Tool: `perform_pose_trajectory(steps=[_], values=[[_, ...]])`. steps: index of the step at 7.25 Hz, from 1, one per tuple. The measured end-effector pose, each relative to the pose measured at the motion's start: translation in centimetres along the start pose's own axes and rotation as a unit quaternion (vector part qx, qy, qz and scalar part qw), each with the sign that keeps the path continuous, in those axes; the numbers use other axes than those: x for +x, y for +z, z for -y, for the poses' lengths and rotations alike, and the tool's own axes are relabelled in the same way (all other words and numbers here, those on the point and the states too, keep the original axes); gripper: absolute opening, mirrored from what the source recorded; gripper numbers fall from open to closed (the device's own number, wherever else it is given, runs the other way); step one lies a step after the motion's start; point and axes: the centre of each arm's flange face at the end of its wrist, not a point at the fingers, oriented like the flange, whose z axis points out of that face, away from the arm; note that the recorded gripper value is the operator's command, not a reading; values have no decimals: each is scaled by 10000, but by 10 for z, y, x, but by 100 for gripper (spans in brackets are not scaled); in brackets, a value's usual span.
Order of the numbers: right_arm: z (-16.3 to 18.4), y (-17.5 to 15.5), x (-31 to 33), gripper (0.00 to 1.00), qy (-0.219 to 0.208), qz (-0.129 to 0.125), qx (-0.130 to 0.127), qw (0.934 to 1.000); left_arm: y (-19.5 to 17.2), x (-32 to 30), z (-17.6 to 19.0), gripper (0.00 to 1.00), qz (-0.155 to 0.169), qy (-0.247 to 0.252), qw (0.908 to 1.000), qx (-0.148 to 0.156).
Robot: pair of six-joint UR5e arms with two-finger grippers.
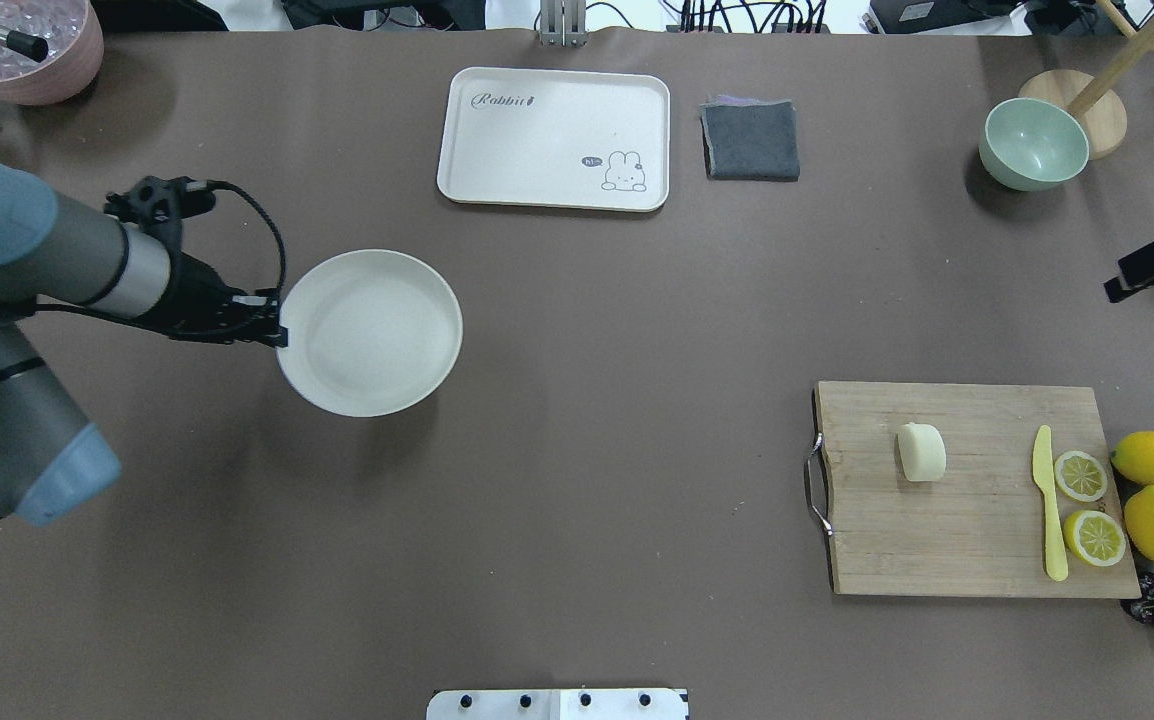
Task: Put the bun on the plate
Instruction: 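Release the plate with the left gripper while the right gripper grasps the cream bun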
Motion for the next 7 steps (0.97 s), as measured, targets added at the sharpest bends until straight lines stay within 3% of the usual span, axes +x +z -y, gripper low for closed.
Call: perform_pose_trajectory(steps=[3,5,7], values=[[-20,44,-105,98,-133,65,-336,9993,53,132,-58,0,223,-162,9995,137],[-45,86,-165,92,-118,-89,-572,9983,83,164,-75,0,316,-229,9992,126],[-63,119,-180,92,-42,-355,-703,9969,101,174,-81,0,341,-261,9989,166]])
